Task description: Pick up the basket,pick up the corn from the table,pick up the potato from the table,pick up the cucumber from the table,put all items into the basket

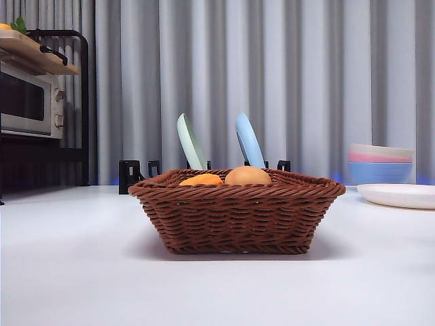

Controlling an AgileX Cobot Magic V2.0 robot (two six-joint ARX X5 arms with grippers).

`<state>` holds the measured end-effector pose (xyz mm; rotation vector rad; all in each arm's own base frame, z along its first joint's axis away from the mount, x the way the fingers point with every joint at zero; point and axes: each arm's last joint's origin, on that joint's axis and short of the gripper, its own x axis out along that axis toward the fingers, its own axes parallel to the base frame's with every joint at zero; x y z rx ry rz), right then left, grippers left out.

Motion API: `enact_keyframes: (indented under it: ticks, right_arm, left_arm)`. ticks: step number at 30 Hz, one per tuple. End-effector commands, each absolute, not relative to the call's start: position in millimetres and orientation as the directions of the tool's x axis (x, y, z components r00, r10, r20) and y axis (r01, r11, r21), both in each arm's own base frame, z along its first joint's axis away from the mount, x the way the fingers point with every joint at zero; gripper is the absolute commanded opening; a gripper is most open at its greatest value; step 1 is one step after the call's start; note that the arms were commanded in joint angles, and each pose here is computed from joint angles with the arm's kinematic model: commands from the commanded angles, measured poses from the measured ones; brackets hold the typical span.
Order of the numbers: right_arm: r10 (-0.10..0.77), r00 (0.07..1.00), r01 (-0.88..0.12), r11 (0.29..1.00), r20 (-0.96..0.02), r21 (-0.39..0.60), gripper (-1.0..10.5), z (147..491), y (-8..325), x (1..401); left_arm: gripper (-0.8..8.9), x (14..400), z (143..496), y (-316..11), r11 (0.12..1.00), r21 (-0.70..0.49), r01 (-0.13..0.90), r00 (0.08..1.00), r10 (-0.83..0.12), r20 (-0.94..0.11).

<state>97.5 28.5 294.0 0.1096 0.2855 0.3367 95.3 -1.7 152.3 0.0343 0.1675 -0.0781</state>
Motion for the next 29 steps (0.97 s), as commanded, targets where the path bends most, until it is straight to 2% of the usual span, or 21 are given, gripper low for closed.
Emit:
enact_keyframes:
  ticks: [1, 6, 7, 8, 10, 13, 20, 23, 29]
  right_arm:
    - [0.339, 0.904, -0.306, 0.938, -0.260, 0.160, 0.0, 292.7, 28.7, 97.9]
    - [0.339, 0.904, -0.307, 0.938, -0.259, 0.159, 0.0, 292.7, 28.7, 97.8]
    - [0.337, 0.906, -0.312, 0.941, -0.257, 0.132, 0.0, 292.9, 28.6, 97.8]
    - [0.316, 0.914, -0.309, 0.949, -0.253, 0.068, 0.0, 293.1, 27.7, 97.1]
    - [0.225, 0.945, -0.237, 0.971, -0.237, -0.023, 0.0, 292.5, 23.9, 93.9]
    - [0.148, 0.969, -0.168, 0.982, -0.197, -0.089, 0.0, 286.2, 19.5, 89.4]
    - [0.039, 0.998, -0.043, 0.996, -0.057, -0.075, 0.0, 241.6, 7.7, 92.0]
    - [0.068, 0.996, -0.072, 0.996, -0.059, -0.058, 0.0, 217.0, 5.9, 93.0]
    - [0.053, 0.993, -0.053, 0.999, -0.101, 0.004, 0.0, 172.9, 3.2, 94.0]
  left_arm:
    - [-0.04, 95.9, 147.6, -1.4, 0.997, 0.032, 0.077, 0.982, -0.070, -0.176]
    - [-0.04, 95.9, 147.6, -1.4, 0.997, 0.032, 0.077, 0.982, -0.070, -0.176]
    - [-0.04, 95.9, 147.6, -1.4, 0.997, 0.032, 0.077, 0.982, -0.070, -0.176]
    - [-0.04, 95.9, 147.6, -1.4, 0.997, 0.032, 0.077, 0.982, -0.070, -0.176]
    - [-0.04, 95.9, 147.6, -1.4, 0.997, 0.032, 0.077, 0.982, -0.070, -0.176]
    - [-0.04, 95.9, 147.6, -1.4, 0.997, 0.032, 0.077, 0.982, -0.070, -0.176]
    - [-0.04, 95.9, 147.6, -1.4, 0.997, 0.032, 0.076, 0.982, -0.070, -0.176]
    - [-0.04, 95.9, 147.6, -1.4, 0.997, 0.032, 0.077, 0.982, -0.071, -0.176]
    - [-0.04, 95.9, 147.6, -1.4, 0.997, 0.032, 0.077, 0.982, -0.070, -0.176]
